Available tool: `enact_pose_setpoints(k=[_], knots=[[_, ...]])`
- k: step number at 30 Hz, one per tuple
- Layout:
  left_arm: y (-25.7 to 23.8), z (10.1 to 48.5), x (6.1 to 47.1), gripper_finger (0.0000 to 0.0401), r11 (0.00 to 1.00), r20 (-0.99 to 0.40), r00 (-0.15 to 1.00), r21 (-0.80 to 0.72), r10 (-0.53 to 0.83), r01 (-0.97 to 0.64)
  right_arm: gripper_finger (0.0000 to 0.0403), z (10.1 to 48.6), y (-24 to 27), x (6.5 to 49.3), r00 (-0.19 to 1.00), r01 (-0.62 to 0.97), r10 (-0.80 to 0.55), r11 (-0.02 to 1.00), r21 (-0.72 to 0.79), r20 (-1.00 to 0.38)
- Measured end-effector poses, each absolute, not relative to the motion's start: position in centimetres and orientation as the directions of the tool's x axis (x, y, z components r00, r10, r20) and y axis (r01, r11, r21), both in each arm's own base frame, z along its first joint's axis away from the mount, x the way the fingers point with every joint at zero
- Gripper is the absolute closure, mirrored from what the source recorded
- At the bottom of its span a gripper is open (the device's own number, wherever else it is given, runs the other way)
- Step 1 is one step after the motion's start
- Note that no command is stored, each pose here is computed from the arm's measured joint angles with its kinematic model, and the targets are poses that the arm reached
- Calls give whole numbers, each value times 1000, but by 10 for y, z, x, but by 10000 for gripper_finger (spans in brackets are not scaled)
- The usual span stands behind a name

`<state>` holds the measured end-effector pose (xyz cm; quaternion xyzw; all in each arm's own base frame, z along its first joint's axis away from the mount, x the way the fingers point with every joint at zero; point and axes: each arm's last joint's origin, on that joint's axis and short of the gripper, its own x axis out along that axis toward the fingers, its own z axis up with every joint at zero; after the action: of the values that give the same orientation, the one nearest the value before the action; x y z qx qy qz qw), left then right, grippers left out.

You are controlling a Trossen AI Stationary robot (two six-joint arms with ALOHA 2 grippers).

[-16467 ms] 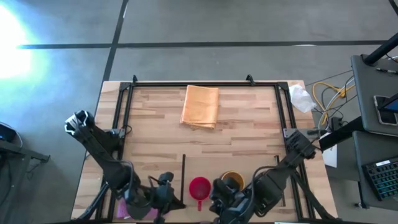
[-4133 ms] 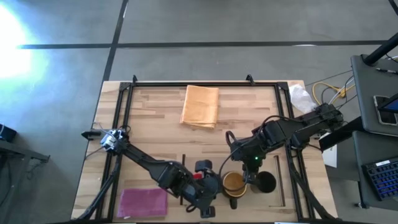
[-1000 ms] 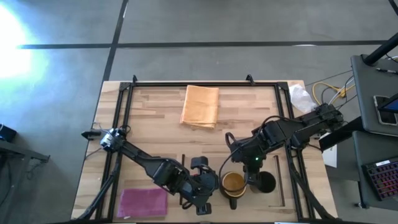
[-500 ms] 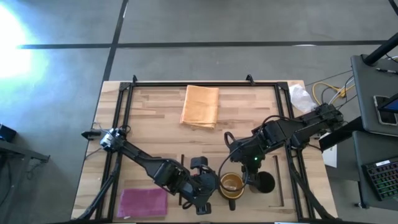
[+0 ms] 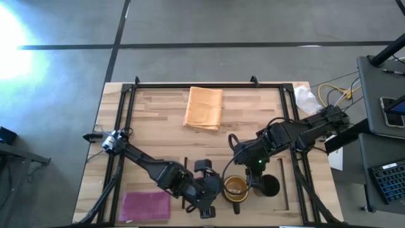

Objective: Stack small to large cups/mugs on shelf
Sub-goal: Adjust the black mug on the shelf

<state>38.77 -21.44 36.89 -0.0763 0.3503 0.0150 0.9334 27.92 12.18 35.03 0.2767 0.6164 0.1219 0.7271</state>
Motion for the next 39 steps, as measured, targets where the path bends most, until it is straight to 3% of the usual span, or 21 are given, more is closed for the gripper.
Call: enact_pose_setpoints(k=[39], knots=[[-204,370,394,401,989,-650,760,-116,-8,-89,394,350,121,280,228,168,499,825,539,-836]])
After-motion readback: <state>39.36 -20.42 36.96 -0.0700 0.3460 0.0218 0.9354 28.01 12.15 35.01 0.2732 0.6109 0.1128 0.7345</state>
